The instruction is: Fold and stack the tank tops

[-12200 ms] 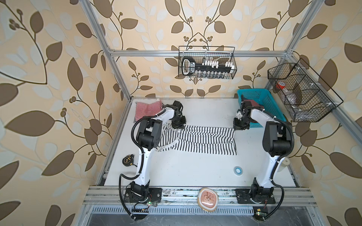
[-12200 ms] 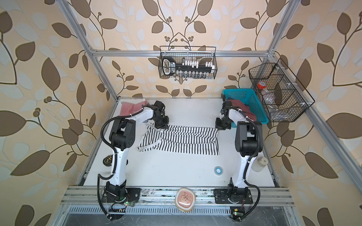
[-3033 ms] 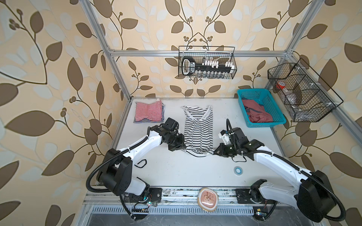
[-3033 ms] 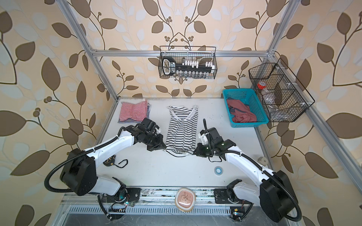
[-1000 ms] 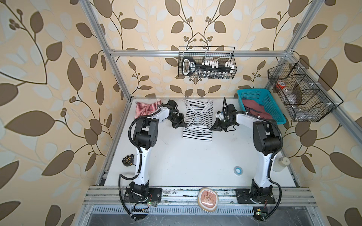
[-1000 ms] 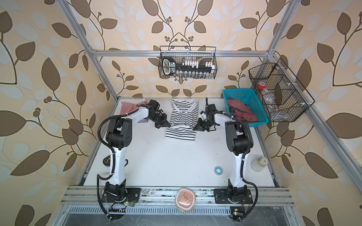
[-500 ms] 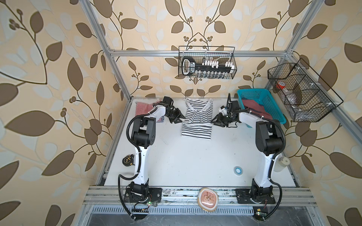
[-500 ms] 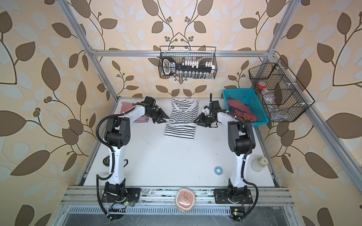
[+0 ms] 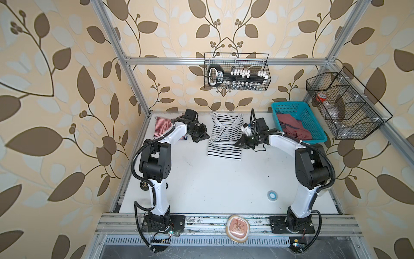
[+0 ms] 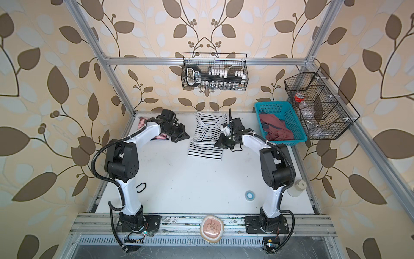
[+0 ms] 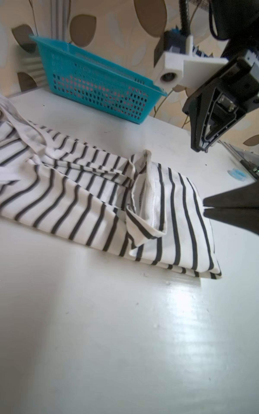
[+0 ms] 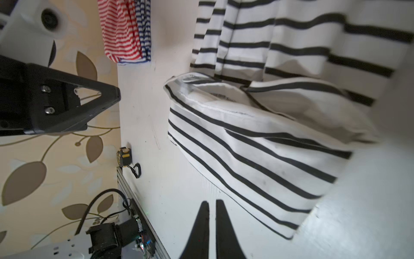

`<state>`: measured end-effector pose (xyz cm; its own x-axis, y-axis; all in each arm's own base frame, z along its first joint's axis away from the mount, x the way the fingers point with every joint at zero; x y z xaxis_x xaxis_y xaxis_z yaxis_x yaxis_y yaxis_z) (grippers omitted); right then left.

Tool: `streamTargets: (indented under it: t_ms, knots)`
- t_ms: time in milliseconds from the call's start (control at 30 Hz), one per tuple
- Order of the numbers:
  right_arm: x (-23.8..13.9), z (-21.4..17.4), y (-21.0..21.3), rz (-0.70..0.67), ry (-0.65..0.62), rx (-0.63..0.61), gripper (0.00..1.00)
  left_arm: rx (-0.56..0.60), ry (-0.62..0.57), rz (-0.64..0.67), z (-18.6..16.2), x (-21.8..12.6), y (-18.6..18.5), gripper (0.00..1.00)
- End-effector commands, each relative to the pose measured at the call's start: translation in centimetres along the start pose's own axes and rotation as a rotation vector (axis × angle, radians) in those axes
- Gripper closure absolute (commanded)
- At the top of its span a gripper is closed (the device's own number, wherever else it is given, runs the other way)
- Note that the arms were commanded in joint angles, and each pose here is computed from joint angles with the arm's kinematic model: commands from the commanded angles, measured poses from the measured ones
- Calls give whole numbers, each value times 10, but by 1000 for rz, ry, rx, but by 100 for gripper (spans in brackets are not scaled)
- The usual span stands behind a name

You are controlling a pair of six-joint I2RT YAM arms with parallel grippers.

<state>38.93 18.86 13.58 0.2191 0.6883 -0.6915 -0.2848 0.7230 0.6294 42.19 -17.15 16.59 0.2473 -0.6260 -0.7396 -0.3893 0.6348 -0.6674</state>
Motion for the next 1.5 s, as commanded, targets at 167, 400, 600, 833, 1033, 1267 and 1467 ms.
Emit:
streamTargets:
  t_ms: [167, 400, 600, 833, 1033, 1267, 1467]
  knots:
    - [45, 4, -2, 21, 88, -2, 97, 48, 143, 81, -26, 38, 7, 100]
    - [64, 18, -22, 19, 83, 43, 97, 50, 178, 109, -26, 54, 13, 100]
    - [69, 36, -44, 14, 32, 92, 97, 30, 206, 144, -30, 64, 31, 100]
    - [69, 65, -56, 44, -55, 136, 98, 13, 226, 179, -36, 71, 48, 100]
    - [71, 84, -63, 64, -110, 166, 98, 10, 238, 189, -40, 73, 53, 100]
    - [42, 86, -57, 23, -147, 136, 97, 3, 264, 224, -57, 73, 69, 100]
    - [17, 45, -27, -41, -137, 49, 88, -14, 282, 241, -71, 76, 81, 100]
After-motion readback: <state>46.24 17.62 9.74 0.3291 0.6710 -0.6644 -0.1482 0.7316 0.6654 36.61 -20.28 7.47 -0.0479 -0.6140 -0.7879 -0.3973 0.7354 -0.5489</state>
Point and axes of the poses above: each gripper's point midway between its finger pads, its own x axis out along the fingers, its own y axis along the line the jaws close on, z = x × y, the point moved 6 cm from there along -x, back along the fingers, and after that the axes turned 10 degrees about -x, right-handed, at the moved point
